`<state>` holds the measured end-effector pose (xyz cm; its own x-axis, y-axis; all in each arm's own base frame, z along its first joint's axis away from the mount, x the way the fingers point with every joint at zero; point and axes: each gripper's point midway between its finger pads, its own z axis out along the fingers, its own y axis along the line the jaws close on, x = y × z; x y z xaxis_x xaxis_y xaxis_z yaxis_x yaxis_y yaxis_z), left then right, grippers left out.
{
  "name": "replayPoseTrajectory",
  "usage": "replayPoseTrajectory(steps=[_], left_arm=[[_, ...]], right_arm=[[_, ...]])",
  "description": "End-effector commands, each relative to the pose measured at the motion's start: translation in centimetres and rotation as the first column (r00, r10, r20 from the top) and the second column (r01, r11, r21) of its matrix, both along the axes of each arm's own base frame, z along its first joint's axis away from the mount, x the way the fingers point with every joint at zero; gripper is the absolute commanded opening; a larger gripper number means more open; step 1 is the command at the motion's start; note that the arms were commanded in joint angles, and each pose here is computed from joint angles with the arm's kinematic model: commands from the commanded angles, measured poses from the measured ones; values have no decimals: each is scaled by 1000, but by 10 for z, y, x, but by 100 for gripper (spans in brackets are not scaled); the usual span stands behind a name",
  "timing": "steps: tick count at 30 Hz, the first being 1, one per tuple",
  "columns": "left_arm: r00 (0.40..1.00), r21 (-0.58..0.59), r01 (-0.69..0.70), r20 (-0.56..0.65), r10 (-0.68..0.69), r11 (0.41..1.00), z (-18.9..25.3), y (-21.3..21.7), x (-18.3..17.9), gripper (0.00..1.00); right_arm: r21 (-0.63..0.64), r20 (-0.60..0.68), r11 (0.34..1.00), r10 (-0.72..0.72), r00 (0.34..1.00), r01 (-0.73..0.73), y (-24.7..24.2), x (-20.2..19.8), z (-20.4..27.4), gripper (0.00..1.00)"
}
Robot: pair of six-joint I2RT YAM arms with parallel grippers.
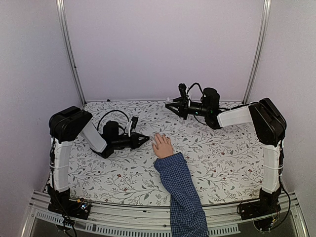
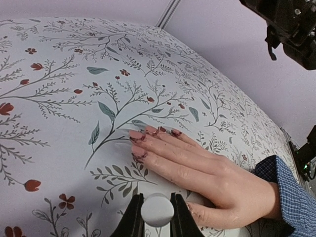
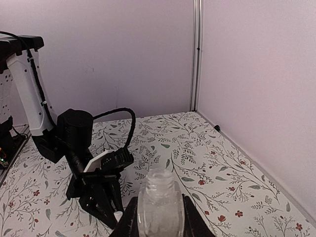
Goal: Paint the nails
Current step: Paint the nail polish on the nail.
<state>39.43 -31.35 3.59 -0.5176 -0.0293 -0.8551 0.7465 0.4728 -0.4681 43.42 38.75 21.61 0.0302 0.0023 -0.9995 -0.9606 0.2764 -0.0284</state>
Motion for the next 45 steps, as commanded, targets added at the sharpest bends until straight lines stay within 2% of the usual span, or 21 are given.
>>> replayPoseTrajectory(steps=[1, 20, 45], left_arm=[[999, -26, -13, 32, 14, 1000, 9, 8, -2, 0], [994, -115, 29, 109, -16, 993, 36, 14, -19, 0], [997, -57, 56, 46, -54, 997, 11, 2, -13, 0]], right_arm=[[-7, 2, 1000, -1, 1000, 1, 0, 0, -6, 0], [-6, 4, 1000, 2, 1000, -2, 0, -1, -5, 0], [-9, 3, 1000, -1, 1000, 2, 0, 0, -7, 0]])
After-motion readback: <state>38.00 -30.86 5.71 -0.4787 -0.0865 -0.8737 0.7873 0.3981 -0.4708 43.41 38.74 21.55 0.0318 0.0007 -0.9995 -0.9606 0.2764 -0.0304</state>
